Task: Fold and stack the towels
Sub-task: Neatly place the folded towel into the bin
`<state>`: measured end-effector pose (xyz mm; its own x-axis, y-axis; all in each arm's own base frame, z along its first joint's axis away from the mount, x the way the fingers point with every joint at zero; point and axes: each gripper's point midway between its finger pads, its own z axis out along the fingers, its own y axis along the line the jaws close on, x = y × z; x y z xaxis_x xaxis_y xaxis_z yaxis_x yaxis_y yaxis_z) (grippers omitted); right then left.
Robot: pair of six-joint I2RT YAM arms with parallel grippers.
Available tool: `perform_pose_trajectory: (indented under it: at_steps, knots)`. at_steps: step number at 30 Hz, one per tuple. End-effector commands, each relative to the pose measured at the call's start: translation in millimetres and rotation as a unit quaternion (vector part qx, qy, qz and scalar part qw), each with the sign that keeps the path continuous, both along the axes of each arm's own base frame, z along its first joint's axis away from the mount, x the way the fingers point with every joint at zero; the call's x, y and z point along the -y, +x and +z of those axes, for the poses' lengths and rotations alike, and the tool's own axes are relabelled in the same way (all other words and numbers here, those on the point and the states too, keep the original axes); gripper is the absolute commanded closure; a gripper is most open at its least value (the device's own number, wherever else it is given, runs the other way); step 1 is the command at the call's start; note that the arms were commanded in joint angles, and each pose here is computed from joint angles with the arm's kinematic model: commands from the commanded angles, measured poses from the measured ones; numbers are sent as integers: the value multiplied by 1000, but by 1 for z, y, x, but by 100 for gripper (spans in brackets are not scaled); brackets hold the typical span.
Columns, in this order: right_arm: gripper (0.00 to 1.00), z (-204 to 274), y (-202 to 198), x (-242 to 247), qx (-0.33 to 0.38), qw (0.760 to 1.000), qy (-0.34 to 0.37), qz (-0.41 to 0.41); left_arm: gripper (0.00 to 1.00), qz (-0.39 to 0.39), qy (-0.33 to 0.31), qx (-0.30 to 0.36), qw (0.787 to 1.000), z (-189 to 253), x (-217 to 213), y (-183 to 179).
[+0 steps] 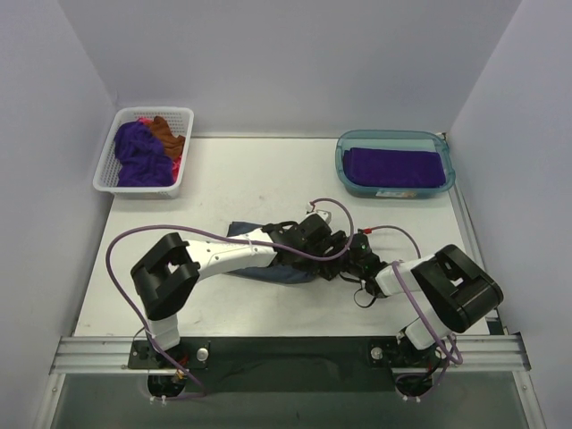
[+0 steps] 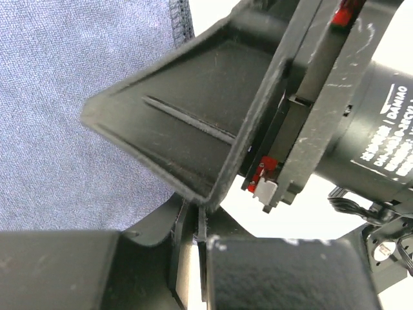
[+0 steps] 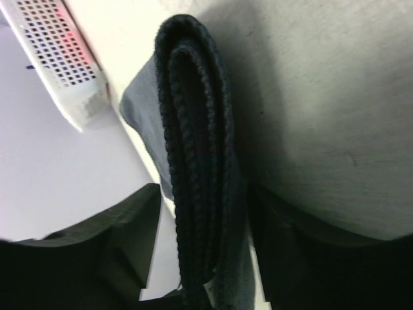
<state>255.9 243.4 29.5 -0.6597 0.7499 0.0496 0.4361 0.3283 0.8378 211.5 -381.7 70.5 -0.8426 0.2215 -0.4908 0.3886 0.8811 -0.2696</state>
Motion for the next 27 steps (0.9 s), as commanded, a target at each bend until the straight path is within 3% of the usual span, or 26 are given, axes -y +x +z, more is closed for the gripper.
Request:
perform_pose_trajectory:
  at_steps: [1,5,6,8,9,13,15,20,23,27]
  knots:
    - [48,-54,-29,34,-75,991,-114,-8,100,1,-54,14,998,28,22,5]
    - [81,-53,-26,40,-57,988,-143,6,83,-1,-56,14,998,28,24,3]
    - [86,-52,-24,41,-54,988,-147,7,72,-1,-56,13,998,29,24,2]
    - [99,-46,-19,41,-42,986,-158,20,60,1,-55,12,998,28,22,1]
    - [100,-44,-17,42,-26,983,-175,39,43,5,-57,14,998,30,20,2]
    - [100,-28,-3,43,15,975,-207,73,7,32,-60,28,997,39,4,12]
    - [100,-16,11,41,33,972,-217,81,3,49,-66,32,996,47,-11,18]
    - [100,-1,43,40,59,958,-249,128,3,108,-84,49,989,67,-75,52]
    - [100,17,73,35,86,948,-264,155,2,152,-99,76,980,88,-138,79]
    - [100,45,119,28,124,936,-275,181,2,186,-69,100,975,89,-216,104]
